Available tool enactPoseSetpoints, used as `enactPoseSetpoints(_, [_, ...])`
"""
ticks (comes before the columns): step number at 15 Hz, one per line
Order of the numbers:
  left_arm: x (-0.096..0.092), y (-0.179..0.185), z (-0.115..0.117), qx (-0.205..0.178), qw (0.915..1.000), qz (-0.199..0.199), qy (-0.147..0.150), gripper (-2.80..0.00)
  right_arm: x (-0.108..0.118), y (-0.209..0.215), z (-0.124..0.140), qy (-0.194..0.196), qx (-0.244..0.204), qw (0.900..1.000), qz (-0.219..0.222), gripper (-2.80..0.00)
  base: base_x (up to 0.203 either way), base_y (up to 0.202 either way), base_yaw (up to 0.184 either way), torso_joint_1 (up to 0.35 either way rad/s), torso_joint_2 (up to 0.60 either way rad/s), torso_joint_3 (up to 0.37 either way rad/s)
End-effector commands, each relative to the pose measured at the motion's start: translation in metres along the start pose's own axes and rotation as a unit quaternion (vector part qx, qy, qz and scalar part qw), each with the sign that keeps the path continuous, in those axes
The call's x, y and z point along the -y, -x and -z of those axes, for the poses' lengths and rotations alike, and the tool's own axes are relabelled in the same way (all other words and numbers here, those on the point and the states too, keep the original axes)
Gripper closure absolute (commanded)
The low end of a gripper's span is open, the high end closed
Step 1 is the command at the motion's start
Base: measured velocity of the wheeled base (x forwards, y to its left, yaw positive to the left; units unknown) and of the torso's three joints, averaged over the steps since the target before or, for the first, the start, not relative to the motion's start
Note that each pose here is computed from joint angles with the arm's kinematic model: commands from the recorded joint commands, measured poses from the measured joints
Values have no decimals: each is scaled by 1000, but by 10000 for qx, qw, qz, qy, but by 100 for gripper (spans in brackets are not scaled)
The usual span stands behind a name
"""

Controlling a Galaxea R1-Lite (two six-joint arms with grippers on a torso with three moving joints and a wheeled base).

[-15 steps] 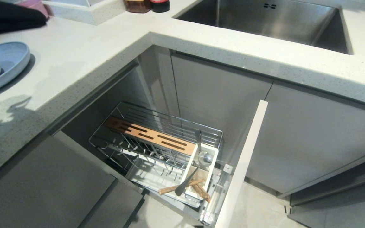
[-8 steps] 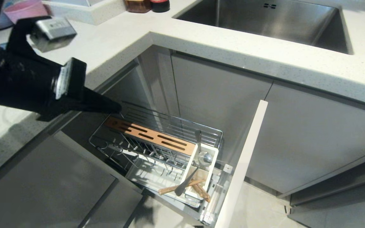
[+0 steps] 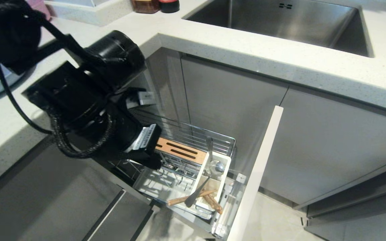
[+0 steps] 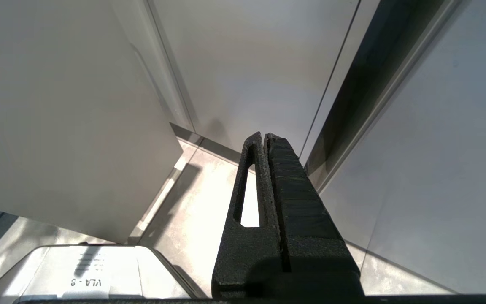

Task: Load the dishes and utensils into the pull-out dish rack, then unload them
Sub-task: Take the chopsticks out of the cupboard

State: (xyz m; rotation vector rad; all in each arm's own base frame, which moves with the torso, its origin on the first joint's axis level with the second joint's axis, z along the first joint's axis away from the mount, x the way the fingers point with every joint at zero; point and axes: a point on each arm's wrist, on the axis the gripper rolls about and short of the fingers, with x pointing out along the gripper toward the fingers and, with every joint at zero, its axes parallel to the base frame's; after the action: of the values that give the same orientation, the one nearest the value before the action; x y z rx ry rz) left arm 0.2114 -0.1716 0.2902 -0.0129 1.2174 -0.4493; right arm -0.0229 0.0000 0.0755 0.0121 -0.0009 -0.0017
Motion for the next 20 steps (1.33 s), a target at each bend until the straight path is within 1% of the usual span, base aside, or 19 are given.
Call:
enactPoseSetpoints(1, [6, -25, -7, -371, 9993, -84, -30, 0, 0, 0, 0, -1, -4, 10000, -1, 0, 0, 0, 0, 0, 0, 0])
enactPoseSetpoints(3, [11, -31, -5, -493, 9987, -62, -98, 0, 0, 0, 0, -1, -9, 10000, -1, 0, 0, 0, 0, 0, 0, 0])
enactPoseSetpoints(6, [17, -49, -4, -916, 9954, -205, -164, 0, 0, 0, 0, -1, -12, 10000, -1, 0, 0, 0, 0, 0, 0, 0])
enactPoseSetpoints(8, [17, -63, -7, -1114, 9932, -298, -154, 0, 0, 0, 0, -1, -9, 10000, -1, 0, 0, 0, 0, 0, 0, 0])
enactPoseSetpoints(10, [14, -70, -10, -1234, 9916, -320, -230, 0, 0, 0, 0, -1, -12, 10000, -1, 0, 0, 0, 0, 0, 0, 0])
enactPoseSetpoints(11, [12, -72, -11, -1307, 9907, -322, -221, -280, 0, 0, 0, -1, -12, 10000, -1, 0, 0, 0, 0, 0, 0, 0])
enactPoseSetpoints(13, [13, -74, -15, -1343, 9905, -235, -189, -280, 0, 0, 0, -1, -10, 10000, -1, 0, 0, 0, 0, 0, 0, 0])
enactPoseSetpoints(15, [12, -81, -16, -1484, 9885, -262, -160, -280, 0, 0, 0, -1, -12, 10000, -1, 0, 0, 0, 0, 0, 0, 0])
enactPoseSetpoints(18, [4, -94, -21, -1769, 9836, -346, -106, -280, 0, 0, 0, -1, -5, 10000, -1, 0, 0, 0, 0, 0, 0, 0])
enactPoseSetpoints(20, [0, -102, -24, -1934, 9808, -225, -132, -280, 0, 0, 0, -1, -12, 10000, -1, 0, 0, 0, 0, 0, 0, 0])
